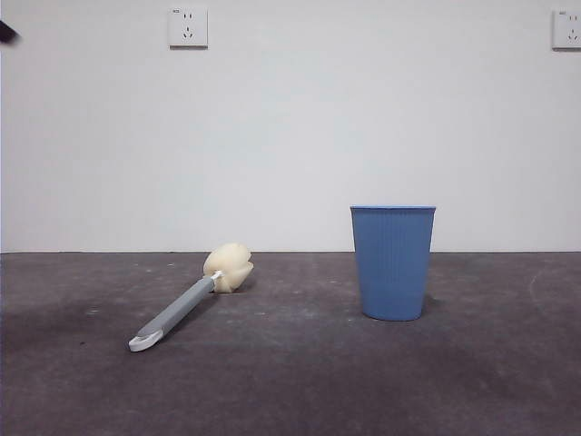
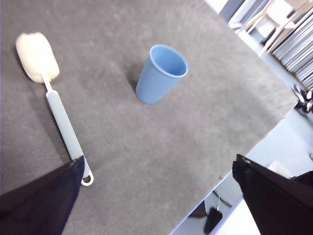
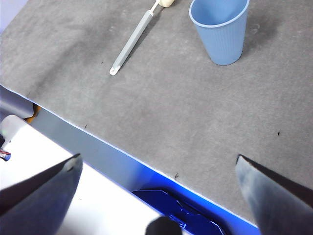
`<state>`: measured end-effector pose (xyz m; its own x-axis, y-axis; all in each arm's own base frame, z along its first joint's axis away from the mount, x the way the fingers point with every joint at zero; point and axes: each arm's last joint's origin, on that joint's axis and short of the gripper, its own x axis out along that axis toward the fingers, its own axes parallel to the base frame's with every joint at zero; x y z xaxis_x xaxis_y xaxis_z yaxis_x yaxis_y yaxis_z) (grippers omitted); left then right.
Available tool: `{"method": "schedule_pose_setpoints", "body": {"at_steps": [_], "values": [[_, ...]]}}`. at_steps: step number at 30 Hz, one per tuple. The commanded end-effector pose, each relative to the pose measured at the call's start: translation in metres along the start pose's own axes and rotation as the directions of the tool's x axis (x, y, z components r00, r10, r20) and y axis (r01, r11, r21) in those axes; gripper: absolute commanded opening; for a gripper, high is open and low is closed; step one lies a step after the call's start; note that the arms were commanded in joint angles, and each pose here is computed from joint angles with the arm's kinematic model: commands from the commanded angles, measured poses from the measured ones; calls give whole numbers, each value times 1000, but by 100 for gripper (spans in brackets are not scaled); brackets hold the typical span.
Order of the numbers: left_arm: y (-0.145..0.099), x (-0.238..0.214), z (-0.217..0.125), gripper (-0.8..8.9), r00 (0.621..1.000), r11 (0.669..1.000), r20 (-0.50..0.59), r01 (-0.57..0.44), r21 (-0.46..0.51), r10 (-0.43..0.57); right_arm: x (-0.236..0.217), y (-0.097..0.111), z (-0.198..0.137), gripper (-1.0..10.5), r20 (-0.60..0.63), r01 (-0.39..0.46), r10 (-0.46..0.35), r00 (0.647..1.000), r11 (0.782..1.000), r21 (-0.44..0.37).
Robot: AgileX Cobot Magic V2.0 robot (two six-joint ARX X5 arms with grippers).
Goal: Pick up the cup brush,pick up the cup,insert the brush into the cup,clean the cup,put the cup brush back,put the cup back to the fixed position on the table
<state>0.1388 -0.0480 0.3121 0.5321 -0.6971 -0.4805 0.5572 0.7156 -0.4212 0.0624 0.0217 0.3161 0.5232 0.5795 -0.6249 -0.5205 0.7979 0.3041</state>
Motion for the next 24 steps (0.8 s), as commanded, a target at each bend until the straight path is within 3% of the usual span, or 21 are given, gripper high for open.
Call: {"method": "schedule_pose_setpoints", "body": {"at_steps": [1,9,15,24], "values": [[2,23,6,500,999,1000,-35,-21,-15,20,-1,0,1,595,6,-1,1,1000,1000,5],[6,97,18,502,967,977,-137,-209,45,213,0,0,1,595,1,-1,1,1000,1000,16],[16,146,22,502,899,927,-228,-363,91,375,1,-1,2,595,-4,-1,1,1000,1000,28],[50,212,-11,502,783,885,-427,-453,105,451,1,-1,2,595,-5,0,0,1000,1000,30]]}}
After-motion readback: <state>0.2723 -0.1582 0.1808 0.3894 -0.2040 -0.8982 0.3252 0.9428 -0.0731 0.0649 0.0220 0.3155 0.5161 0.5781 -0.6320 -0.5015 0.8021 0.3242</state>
